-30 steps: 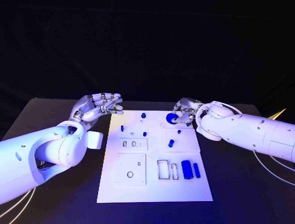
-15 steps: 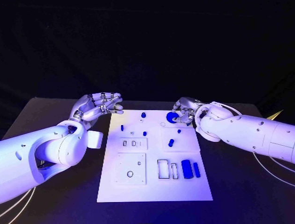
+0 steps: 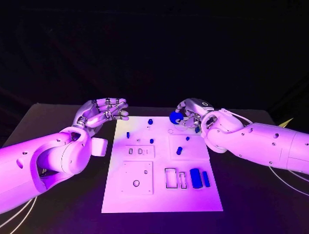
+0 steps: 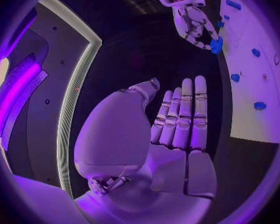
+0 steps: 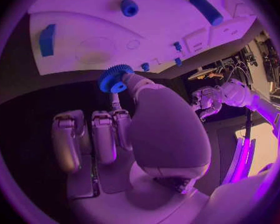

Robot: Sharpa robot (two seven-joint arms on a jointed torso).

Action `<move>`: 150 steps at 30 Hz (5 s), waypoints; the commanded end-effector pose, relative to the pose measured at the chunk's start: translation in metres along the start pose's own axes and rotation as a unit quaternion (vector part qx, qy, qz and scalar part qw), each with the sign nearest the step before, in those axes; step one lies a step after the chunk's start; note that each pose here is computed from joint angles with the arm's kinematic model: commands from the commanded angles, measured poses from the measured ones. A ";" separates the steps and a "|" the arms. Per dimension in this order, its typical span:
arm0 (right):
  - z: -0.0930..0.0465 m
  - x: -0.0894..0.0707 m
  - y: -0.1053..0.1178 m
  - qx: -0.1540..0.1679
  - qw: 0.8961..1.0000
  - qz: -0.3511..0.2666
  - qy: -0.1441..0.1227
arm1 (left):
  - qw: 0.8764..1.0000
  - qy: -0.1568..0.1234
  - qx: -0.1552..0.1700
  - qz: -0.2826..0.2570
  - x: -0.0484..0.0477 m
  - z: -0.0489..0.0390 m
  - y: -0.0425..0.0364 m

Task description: Assemble the parts on the task board

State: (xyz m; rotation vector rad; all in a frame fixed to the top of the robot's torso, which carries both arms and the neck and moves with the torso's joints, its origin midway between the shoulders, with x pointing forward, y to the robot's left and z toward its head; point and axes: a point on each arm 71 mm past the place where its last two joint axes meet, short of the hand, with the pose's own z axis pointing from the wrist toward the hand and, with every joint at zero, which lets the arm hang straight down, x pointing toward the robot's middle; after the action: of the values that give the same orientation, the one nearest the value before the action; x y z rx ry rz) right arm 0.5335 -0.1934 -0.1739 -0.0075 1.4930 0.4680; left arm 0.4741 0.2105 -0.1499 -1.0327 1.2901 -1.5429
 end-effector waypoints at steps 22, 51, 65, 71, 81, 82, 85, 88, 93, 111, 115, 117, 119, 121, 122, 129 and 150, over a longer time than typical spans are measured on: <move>0.009 0.032 0.077 -0.080 0.997 -0.018 0.003 | 1.000 0.010 0.002 -0.007 0.0036 0.0008 -0.0007; 0.023 0.055 0.090 -0.085 0.996 -0.027 0.029 | 1.000 0.015 -0.002 -0.009 0.0064 0.0009 -0.0003; 0.022 0.060 0.092 -0.088 0.995 -0.028 0.039 | 1.000 0.014 -0.003 -0.009 0.0058 0.0016 0.0003; 0.023 0.060 0.091 -0.085 0.995 -0.025 0.036 | 1.000 0.014 -0.003 -0.008 0.0055 0.0017 0.0004; 0.024 0.061 0.092 -0.084 0.995 -0.021 0.043 | 1.000 0.013 -0.004 -0.008 0.0053 0.0014 0.0003; 0.024 0.061 0.091 -0.083 0.995 -0.021 0.045 | 1.000 0.013 -0.004 -0.008 0.0051 0.0013 0.0003; 0.024 0.062 0.090 -0.081 0.995 -0.021 0.047 | 1.000 0.013 -0.004 -0.008 0.0048 0.0012 0.0002; 0.024 0.062 0.089 -0.079 0.996 -0.020 0.048 | 1.000 0.012 -0.004 -0.008 0.0045 0.0010 0.0002; 0.023 0.061 0.087 -0.077 0.996 -0.016 0.051 | 1.000 0.012 -0.004 -0.008 0.0042 0.0007 0.0000; 0.018 0.065 0.080 -0.068 0.994 -0.002 0.083 | 1.000 0.011 -0.005 -0.007 0.0029 0.0000 -0.0002; 0.018 0.066 0.077 -0.061 0.994 0.000 0.088 | 1.000 0.010 -0.005 -0.006 0.0025 0.0000 -0.0002; 0.018 0.066 0.076 -0.059 0.994 0.000 0.089 | 1.000 0.010 -0.005 -0.006 0.0023 0.0001 -0.0002; 0.017 0.066 0.075 -0.057 0.994 0.001 0.091 | 1.000 0.010 -0.005 -0.006 0.0022 0.0001 -0.0002; 0.017 0.066 0.073 -0.055 0.994 0.001 0.092 | 1.000 0.009 -0.004 -0.006 0.0019 0.0000 -0.0002; 0.016 0.065 0.072 -0.055 0.994 0.001 0.092 | 1.000 0.009 -0.004 -0.006 0.0018 0.0000 -0.0002; 0.013 0.064 0.070 -0.055 0.995 0.005 0.088 | 1.000 0.008 -0.005 -0.006 0.0011 0.0000 -0.0001; -0.017 0.003 0.010 -0.015 0.992 0.112 0.063 | 1.000 -0.004 -0.002 0.001 -0.0078 0.0021 0.0010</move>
State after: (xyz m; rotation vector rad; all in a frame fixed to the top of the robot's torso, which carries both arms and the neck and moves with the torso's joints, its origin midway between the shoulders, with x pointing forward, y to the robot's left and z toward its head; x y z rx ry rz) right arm 0.5176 -0.1882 -0.1736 0.0567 1.5743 0.5911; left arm 0.4784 0.2183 -0.1528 -1.0474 1.2962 -1.5160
